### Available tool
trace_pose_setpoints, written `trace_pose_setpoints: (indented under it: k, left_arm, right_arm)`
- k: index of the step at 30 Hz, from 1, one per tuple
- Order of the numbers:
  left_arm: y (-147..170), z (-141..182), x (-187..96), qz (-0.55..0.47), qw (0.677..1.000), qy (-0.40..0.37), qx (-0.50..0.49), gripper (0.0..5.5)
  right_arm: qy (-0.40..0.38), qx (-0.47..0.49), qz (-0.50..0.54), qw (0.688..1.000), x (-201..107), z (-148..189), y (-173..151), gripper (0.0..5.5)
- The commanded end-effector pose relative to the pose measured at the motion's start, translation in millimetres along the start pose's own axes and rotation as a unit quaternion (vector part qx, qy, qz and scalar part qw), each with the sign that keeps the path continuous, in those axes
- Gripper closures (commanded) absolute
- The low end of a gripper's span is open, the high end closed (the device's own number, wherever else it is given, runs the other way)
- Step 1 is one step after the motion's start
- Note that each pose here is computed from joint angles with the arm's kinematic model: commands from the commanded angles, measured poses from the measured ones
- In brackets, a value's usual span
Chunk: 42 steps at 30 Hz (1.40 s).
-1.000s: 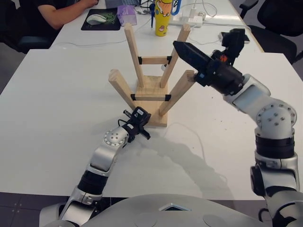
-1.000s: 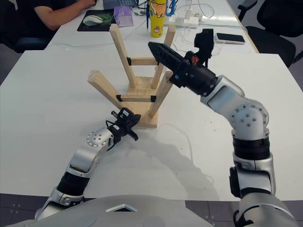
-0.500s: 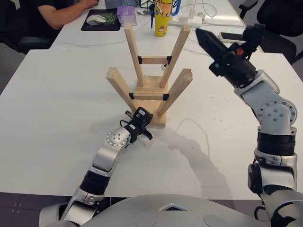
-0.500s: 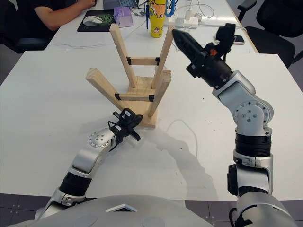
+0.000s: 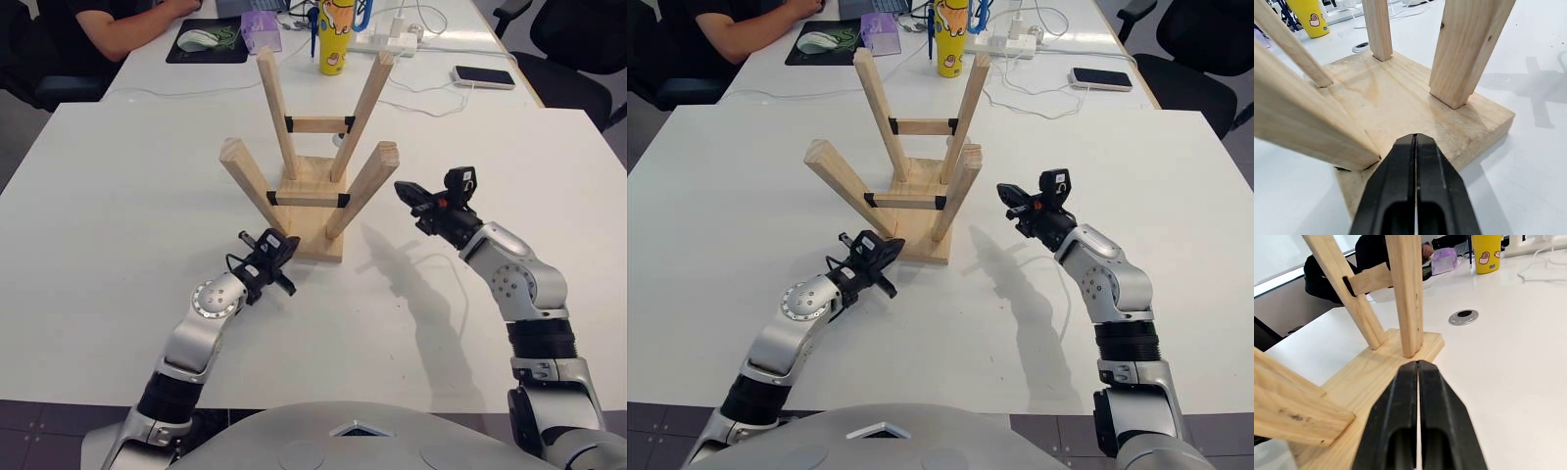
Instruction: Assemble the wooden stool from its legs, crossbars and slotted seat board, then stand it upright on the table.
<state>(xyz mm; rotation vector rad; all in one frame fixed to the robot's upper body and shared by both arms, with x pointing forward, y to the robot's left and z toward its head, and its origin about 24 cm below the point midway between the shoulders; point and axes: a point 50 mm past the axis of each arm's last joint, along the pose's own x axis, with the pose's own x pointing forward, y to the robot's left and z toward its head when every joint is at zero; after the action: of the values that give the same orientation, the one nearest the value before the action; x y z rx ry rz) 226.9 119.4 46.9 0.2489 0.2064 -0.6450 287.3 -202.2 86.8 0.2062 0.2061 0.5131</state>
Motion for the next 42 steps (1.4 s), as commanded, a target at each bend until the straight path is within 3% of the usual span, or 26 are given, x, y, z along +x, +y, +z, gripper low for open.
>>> trace_pose_setpoints:
  k: [1, 3, 6, 9, 15, 24, 27, 29, 31, 37, 42]
  left_arm:
    - [-5.5, 15.4, -31.4, 0.027, 0.993, -0.11, 0.024, 5.5]
    - [-7.7, 24.4, -65.2, 0.072, 0.98, -0.181, 0.044, 5.5]
    - [-7.4, 31.2, -97.0, 0.147, 0.967, -0.202, 0.05, 5.5]
    - [12.0, 45.4, -110.2, 0.26, 0.938, -0.225, 0.031, 5.5]
    - [56.4, 96.4, -85.9, 0.359, 0.888, -0.279, 0.067, 5.5]
    - [64.7, 89.5, -72.2, 0.374, 0.899, -0.22, 0.055, 5.5]
    - [49.7, 88.5, -51.7, 0.298, 0.928, -0.219, 0.043, 5.5]
    - [23.3, 85.7, -26.7, 0.188, 0.958, -0.204, 0.07, 5.5]
    - [9.6, 82.2, -16.5, 0.141, 0.968, -0.188, 0.09, 5.5]
    - [37.7, 68.5, -26.4, 0.232, 0.958, -0.141, 0.087, 5.5]
    - [56.8, 63.8, -48.6, 0.326, 0.931, -0.138, 0.092, 5.5]
  right_arm:
    - [-0.115, -0.002, -0.052, 0.992, -15.2, 16.0, 23.1, 5.48]
    - [-0.177, -0.025, -0.086, 0.98, -36.0, 23.3, 49.4, 5.48]
    - [-0.192, -0.098, -0.101, 0.971, -58.9, 29.5, 80.4, 5.48]
    - [-0.194, -0.098, -0.177, 0.96, -73.1, 29.0, 82.6, 5.48]
    - [-0.254, -0.132, -0.254, 0.924, -66.6, 60.8, 84.5, 5.48]
    - [-0.264, -0.097, -0.274, 0.92, -51.7, 68.8, 73.1, 5.48]
    - [-0.253, -0.068, -0.148, 0.954, -28.6, 65.4, 99.7, 5.48]
    - [-0.202, -0.124, -0.019, 0.971, -11.0, 53.5, 134.6, 5.48]
    - [-0.144, -0.133, 0.036, 0.98, -1.7, 35.9, 147.9, 5.48]
    - [-0.124, -0.149, -0.095, 0.976, -9.4, 33.3, 102.0, 5.48]
    - [-0.114, -0.135, -0.155, 0.972, -16.2, 31.3, 65.9, 5.48]
